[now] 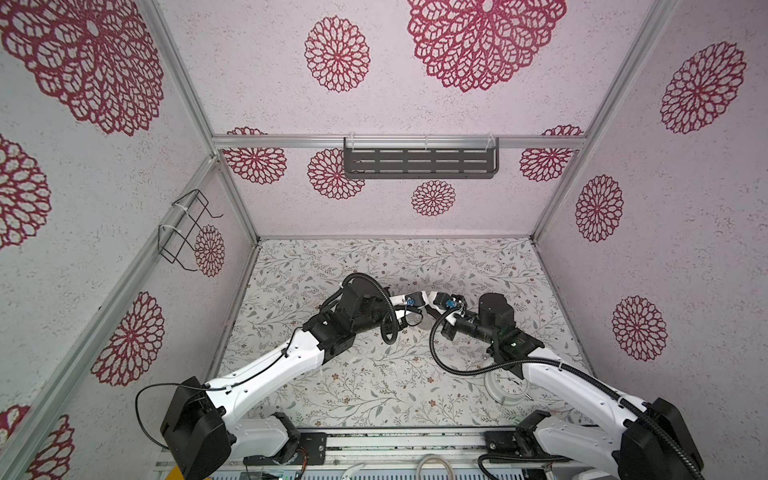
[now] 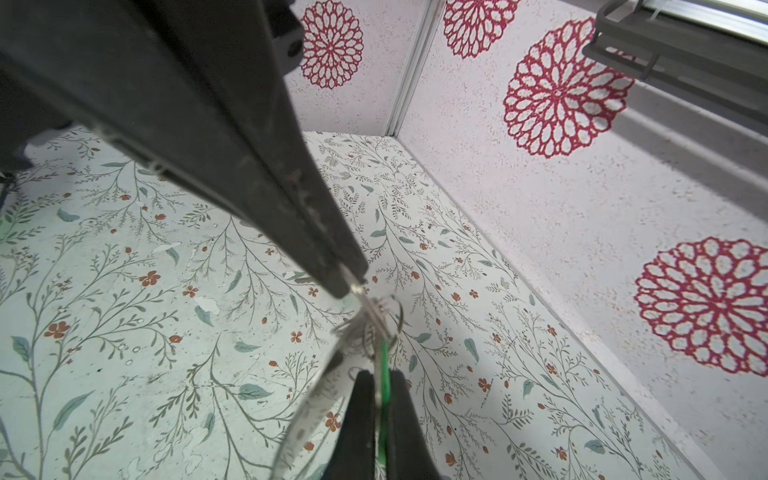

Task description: Remove the keys from the keyring

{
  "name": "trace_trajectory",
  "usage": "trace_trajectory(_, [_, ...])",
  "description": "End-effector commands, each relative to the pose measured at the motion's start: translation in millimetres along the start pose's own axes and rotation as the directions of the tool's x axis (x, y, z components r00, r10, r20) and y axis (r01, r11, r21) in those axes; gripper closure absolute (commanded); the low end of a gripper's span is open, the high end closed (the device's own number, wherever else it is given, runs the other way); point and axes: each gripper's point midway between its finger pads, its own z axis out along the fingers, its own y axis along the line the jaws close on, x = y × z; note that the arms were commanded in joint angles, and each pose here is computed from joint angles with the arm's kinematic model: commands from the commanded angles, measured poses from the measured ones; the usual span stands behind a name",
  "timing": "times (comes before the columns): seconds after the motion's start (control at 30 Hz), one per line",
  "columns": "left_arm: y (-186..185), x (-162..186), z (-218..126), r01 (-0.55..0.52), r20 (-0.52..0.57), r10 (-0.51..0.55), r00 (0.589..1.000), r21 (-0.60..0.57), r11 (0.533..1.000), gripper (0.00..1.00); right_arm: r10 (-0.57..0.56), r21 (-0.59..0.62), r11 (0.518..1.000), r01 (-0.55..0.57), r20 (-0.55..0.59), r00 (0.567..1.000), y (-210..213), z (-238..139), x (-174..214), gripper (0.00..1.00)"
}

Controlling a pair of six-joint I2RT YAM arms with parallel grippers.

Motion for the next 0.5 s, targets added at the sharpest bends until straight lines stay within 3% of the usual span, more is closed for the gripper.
trace_trajectory(0.0, [17, -11, -8, -0.009, 0.042, 0.012, 0.999, -0.087, 0.996, 1.00, 0.014, -0.020, 1.000, -0.014, 0.037, 0.999, 2, -5, -13, 1.00])
trace_trajectory(0.47, [38, -1, -7, -0.014, -0.004, 0.013, 1.000, -0.213, 0.977, 1.00, 0.012, -0.019, 1.000, -0.012, 0.017, 1.000, 4, -18, -18, 1.00])
